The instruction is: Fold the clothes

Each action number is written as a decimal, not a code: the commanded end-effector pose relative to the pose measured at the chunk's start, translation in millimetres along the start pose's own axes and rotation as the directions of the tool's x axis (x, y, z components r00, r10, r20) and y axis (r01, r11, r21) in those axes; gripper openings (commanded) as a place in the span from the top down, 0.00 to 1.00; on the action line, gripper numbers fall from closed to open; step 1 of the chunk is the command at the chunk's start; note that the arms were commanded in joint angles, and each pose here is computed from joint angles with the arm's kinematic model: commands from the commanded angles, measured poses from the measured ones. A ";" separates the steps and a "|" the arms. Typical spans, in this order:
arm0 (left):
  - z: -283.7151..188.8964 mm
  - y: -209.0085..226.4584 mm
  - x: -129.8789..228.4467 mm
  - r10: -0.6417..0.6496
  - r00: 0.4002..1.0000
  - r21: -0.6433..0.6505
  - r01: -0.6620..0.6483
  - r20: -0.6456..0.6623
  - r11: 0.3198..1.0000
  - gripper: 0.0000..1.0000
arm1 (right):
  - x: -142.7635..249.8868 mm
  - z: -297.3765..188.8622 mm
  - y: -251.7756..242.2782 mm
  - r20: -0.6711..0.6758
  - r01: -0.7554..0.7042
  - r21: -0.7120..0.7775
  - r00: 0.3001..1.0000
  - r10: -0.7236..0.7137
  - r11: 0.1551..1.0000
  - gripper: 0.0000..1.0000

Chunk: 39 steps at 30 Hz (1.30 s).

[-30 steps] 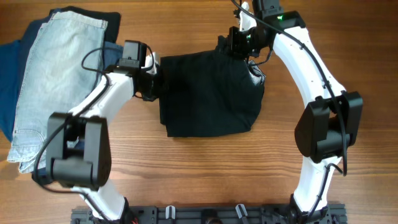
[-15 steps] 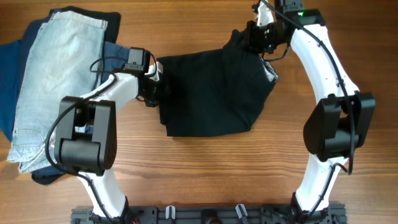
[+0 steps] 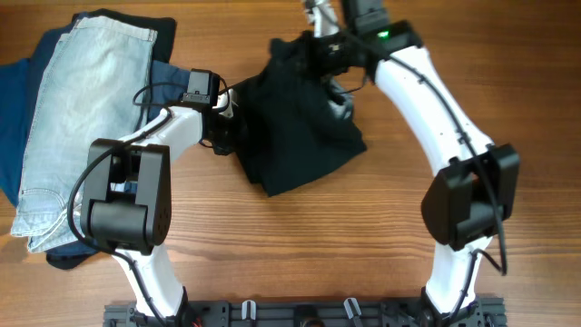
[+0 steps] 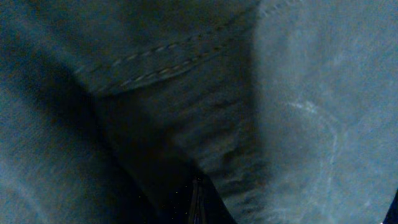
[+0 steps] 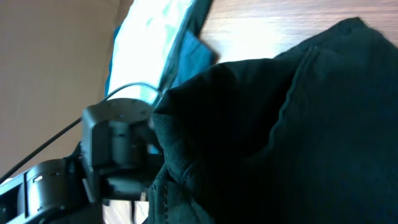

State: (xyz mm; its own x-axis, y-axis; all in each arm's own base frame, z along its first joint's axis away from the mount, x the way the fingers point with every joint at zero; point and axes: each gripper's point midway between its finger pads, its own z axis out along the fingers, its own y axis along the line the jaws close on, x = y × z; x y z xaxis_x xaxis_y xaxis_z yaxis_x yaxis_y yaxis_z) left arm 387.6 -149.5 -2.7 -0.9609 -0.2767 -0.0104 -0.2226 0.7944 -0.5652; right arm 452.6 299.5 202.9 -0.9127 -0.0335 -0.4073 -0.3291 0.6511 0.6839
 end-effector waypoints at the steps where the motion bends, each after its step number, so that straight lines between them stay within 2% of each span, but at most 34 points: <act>1: 16.2 24.5 9.0 -0.011 1.000 -0.078 0.009 -0.029 0.997 0.96 | -2.9 -0.5 36.3 0.063 0.003 0.042 0.998 -0.006 0.999 0.96; 5: 16.2 24.5 8.8 -0.011 1.000 -0.077 0.009 -0.029 0.997 0.96 | 8.0 7.7 42.2 0.036 0.011 0.055 0.999 -0.013 0.998 0.94; 6: 16.2 24.5 8.8 -0.011 1.000 -0.077 0.009 -0.029 0.997 0.96 | 10.6 7.7 40.8 0.027 0.005 0.060 1.000 -0.007 0.998 0.82; 7: 16.2 24.5 8.8 -0.011 1.000 -0.077 0.009 -0.029 0.997 0.96 | 12.6 7.6 39.3 0.019 -0.001 0.066 1.000 -0.001 0.998 0.63; 8: 16.2 24.5 8.8 -0.011 1.000 -0.077 0.009 -0.029 0.997 0.96 | 14.7 7.5 38.1 0.011 -0.006 0.070 1.000 0.005 0.998 0.50; 10: 16.2 24.5 8.8 -0.011 1.000 -0.077 0.009 -0.029 0.997 0.96 | 18.1 7.2 35.8 -0.002 -0.013 0.079 1.000 0.013 0.997 0.34; 12: 15.7 25.3 8.3 -0.014 1.000 -0.078 0.012 -0.027 0.997 0.96 | 19.6 6.2 33.5 -0.009 -0.021 0.083 1.000 0.022 0.996 0.28; 20: 6.1 37.6 7.4 -0.064 0.997 -0.090 0.061 -0.034 0.994 0.96 | 8.9 -5.6 21.0 0.008 0.003 0.078 1.000 -0.003 0.997 0.29; 23: -11.2 49.3 5.2 -0.095 0.995 -0.101 0.091 -0.031 0.991 0.96 | -6.2 -21.6 -2.5 0.046 -0.010 0.103 0.999 0.005 0.995 0.32; 30: -74.1 65.2 -6.3 -0.124 0.991 -0.111 0.129 0.049 0.985 0.96 | -22.8 -49.0 -43.2 0.077 0.045 0.164 0.995 -0.058 0.985 0.32; 32: -87.6 65.2 -7.0 -0.120 0.990 -0.112 0.127 0.069 0.986 0.79 | -22.4 -48.8 -48.4 0.071 0.063 0.183 0.994 -0.077 0.981 0.32; 33: -93.4 65.8 -6.7 -0.121 0.989 -0.122 0.130 0.080 0.984 0.62 | -20.9 -48.5 -50.7 0.064 0.071 0.194 0.994 -0.085 0.978 0.32; 36: -102.0 66.6 -5.9 -0.116 0.988 -0.146 0.130 0.098 0.981 0.28 | -16.4 -46.2 -54.7 0.047 0.077 0.203 0.995 -0.088 0.976 0.32; 37: -104.6 66.3 -5.3 -0.115 0.988 -0.152 0.129 0.102 0.980 0.20 | -13.8 -43.7 -57.7 0.035 0.084 0.204 0.995 -0.093 0.975 0.32; 39: -108.0 66.4 -5.2 -0.113 0.988 -0.159 0.130 0.110 0.979 0.14 | -7.1 -38.8 -66.1 0.011 0.077 0.218 0.997 -0.081 0.973 0.32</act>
State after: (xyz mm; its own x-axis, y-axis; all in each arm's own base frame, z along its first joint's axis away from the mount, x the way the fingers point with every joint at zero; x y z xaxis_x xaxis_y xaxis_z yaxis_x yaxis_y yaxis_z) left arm 361.8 -42.7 41.5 -0.9025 -0.4306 0.0009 -0.3857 0.8075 -0.4464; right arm 475.2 228.8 181.4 -0.8991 -0.0307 -0.4367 -0.2909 0.7874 0.5435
